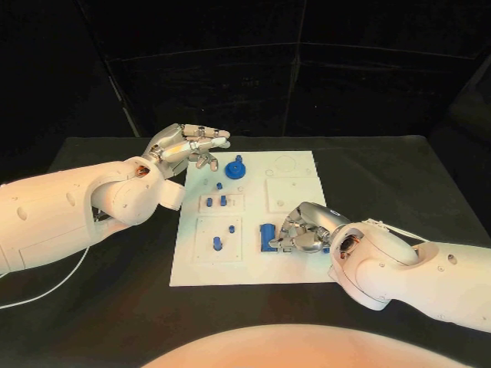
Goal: Assemble the parts on the task board
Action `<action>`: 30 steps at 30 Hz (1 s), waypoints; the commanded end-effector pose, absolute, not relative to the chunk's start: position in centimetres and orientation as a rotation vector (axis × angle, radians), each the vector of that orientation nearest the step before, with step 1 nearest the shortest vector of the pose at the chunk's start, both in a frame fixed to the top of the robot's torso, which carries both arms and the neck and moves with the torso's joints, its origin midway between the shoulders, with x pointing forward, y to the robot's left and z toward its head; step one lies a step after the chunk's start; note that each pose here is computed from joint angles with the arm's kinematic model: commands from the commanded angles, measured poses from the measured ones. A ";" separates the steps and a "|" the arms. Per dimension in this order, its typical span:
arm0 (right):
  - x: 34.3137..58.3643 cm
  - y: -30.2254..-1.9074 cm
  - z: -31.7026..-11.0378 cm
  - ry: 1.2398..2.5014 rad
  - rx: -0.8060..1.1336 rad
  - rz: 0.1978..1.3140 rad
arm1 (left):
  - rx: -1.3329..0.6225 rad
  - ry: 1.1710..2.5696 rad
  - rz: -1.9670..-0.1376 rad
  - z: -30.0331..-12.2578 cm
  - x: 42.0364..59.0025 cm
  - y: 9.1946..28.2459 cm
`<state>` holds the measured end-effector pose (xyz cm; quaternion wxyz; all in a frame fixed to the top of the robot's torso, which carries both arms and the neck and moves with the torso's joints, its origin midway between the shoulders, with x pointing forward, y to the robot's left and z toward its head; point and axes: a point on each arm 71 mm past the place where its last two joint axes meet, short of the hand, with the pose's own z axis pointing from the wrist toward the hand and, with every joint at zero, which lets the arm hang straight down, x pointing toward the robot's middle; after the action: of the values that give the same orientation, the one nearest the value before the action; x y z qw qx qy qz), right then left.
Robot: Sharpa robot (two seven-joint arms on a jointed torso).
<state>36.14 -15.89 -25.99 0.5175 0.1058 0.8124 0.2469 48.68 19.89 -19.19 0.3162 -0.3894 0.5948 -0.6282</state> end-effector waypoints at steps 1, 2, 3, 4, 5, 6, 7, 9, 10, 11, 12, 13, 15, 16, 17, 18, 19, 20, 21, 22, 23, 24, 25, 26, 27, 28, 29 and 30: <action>36.1 -15.9 -25.9 1.947 0.215 0.573 | -1.015 1.565 -1.672 -19.0 48.6 19.9; 36.1 -15.9 -25.9 1.948 0.212 0.573 | -1.015 1.564 -1.671 -19.0 48.6 19.9; 36.1 -15.9 -25.9 1.948 0.210 0.573 | -1.015 1.564 -1.671 -19.0 48.6 19.9; 36.1 -16.0 -25.9 1.948 0.209 0.573 | -1.016 1.564 -1.670 -19.0 48.6 20.0; 36.1 -16.0 -25.9 1.947 0.208 0.574 | -1.016 1.564 -1.670 -19.0 48.6 20.0; 36.1 -16.0 -25.8 1.945 0.208 0.575 | -1.016 1.564 -1.670 -19.0 48.6 20.0; 36.1 -16.1 -25.8 1.943 0.208 0.577 | -1.016 1.564 -1.670 -19.0 48.6 20.0; 36.0 -16.2 -25.7 1.934 0.212 0.583 | -1.016 1.563 -1.669 -19.0 48.6 20.0; 36.0 -16.2 -25.6 1.927 0.215 0.588 | -1.016 1.563 -1.669 -19.0 48.6 20.0; 35.9 -16.4 -25.5 1.919 0.220 0.594 | -1.016 1.563 -1.668 -19.0 48.6 20.1; 35.9 -16.5 -25.4 1.911 0.227 0.600 | -1.016 1.562 -1.668 -19.0 48.6 20.1; 35.8 -16.8 -25.2 1.901 0.239 0.605 | -1.017 1.562 -1.667 -19.0 48.6 20.1; 35.7 -17.3 -25.1 1.897 0.255 0.603 | -1.017 1.561 -1.666 -19.0 48.6 20.1; 35.6 -17.6 -25.1 1.897 0.266 0.600 | -1.017 1.561 -1.665 -19.0 48.7 20.1; 35.6 -18.0 -25.0 1.898 0.277 0.594 | -1.017 1.561 -1.665 -19.0 48.7 20.1; 35.5 -18.3 -25.0 1.898 0.286 0.589 | -1.017 1.561 -1.665 -19.0 48.7 20.1; 35.4 -18.8 -24.9 1.898 0.295 0.582 | -1.017 1.561 -1.665 -19.0 48.7 20.1; 35.4 -19.2 -24.9 1.898 0.303 0.573 | -1.017 1.560 -1.665 -19.0 48.7 20.1; 35.3 -19.6 -24.8 1.898 0.309 0.566 | -1.017 1.560 -1.665 -19.0 48.7 20.1; 35.3 -20.0 -24.7 1.897 0.315 0.558 | -1.017 1.559 -1.665 -19.0 48.7 20.1; 35.2 -20.4 -24.7 1.897 0.320 0.550 | -1.017 1.559 -1.664 -19.0 48.7 20.1; 35.2 -21.0 -24.6 1.896 0.325 0.540 | -1.017 1.558 -1.664 -19.0 48.7 20.1; 35.1 -21.5 -24.5 1.895 0.329 0.530 | -1.017 1.557 -1.663 -19.0 48.7 20.2; 35.1 -22.0 -24.4 1.894 0.332 0.521 | -1.017 1.556 -1.662 -19.0 48.7 20.2; 35.0 -22.5 -24.3 1.892 0.333 0.513 | -1.017 1.556 -1.662 -19.0 48.7 20.2; 35.0 -22.9 -24.2 1.891 0.331 0.508 | -1.017 1.555 -1.661 -19.1 48.7 20.2; 35.0 -23.2 -24.2 1.889 0.328 0.506 | -1.017 1.555 -1.661 -19.1 48.8 20.2; 34.9 -23.8 -24.0 1.883 0.319 0.497 | -1.017 1.554 -1.660 -19.1 48.8 20.2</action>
<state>34.97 -23.78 -24.35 0.5467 0.1418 0.8016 0.1962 48.74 20.29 -19.24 0.3191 -0.3911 0.5941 -0.6263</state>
